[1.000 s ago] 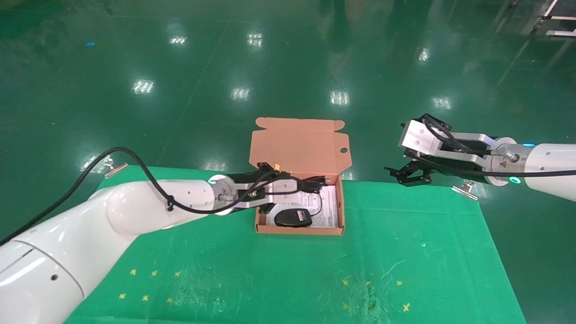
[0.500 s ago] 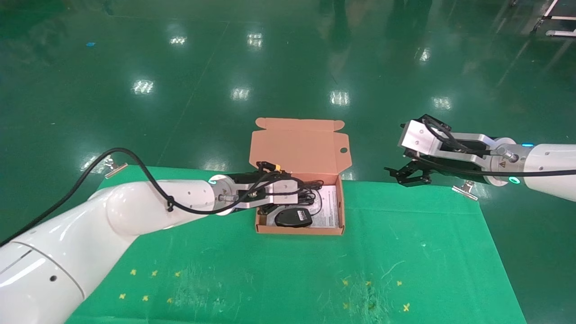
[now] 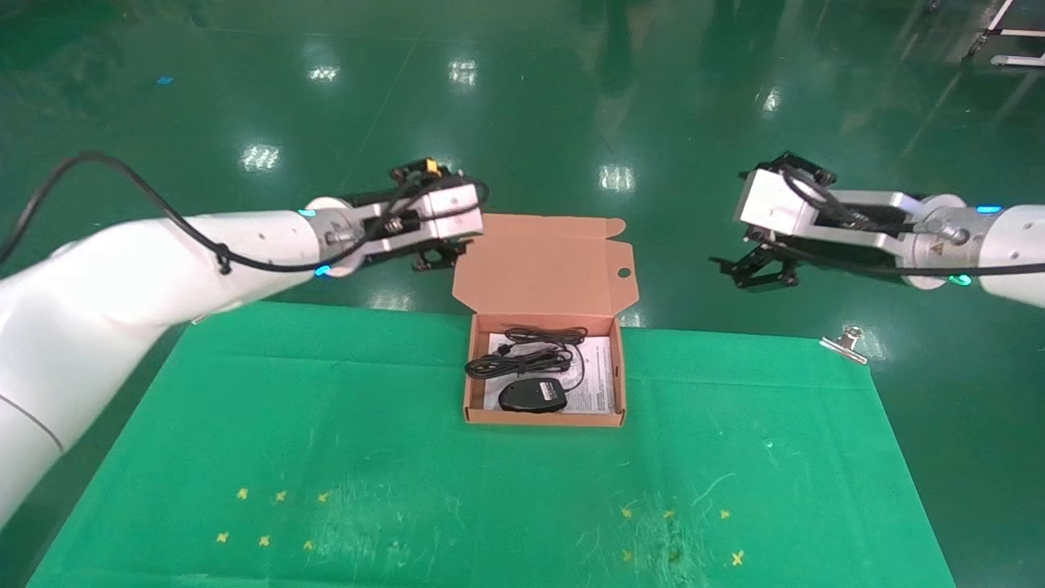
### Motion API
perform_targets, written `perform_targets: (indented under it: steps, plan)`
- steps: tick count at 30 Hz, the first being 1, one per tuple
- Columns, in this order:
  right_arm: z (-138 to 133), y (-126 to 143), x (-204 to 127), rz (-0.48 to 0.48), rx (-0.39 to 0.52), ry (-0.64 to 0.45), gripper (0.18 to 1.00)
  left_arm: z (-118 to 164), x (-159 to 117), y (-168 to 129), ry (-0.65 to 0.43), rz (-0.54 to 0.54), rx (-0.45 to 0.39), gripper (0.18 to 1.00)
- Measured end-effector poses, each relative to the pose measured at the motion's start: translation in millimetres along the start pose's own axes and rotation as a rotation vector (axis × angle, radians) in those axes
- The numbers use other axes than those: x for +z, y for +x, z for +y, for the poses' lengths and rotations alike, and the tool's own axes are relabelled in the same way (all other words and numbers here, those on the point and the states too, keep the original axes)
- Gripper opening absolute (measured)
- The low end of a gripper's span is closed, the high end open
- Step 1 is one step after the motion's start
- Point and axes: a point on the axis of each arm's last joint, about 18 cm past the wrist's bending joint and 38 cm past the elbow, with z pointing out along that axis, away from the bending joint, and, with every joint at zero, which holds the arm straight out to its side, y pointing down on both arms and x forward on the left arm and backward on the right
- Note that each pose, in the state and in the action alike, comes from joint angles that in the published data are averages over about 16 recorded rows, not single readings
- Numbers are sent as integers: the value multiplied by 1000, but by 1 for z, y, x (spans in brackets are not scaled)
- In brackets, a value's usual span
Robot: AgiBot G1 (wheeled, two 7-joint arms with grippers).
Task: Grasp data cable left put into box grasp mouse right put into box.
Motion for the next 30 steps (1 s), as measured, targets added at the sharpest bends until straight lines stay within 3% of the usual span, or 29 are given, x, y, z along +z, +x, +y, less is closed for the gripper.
perform_targets:
  steps: [7, 14, 26, 30]
  plan:
    - [-3, -9, -5, -30, 42, 35, 1000, 11, -11, 4, 28, 23, -103, 883]
    - [-7, -29, -13, -94, 136, 110, 1000, 22, -30, 22, 93, 89, -254, 957]
    - [-20, -62, -35, -213, 295, 257, 1000, 32, -74, 45, 234, 197, -484, 999]
    - [-23, -68, -41, -238, 324, 290, 1000, 33, -85, 49, 268, 218, -524, 1001]
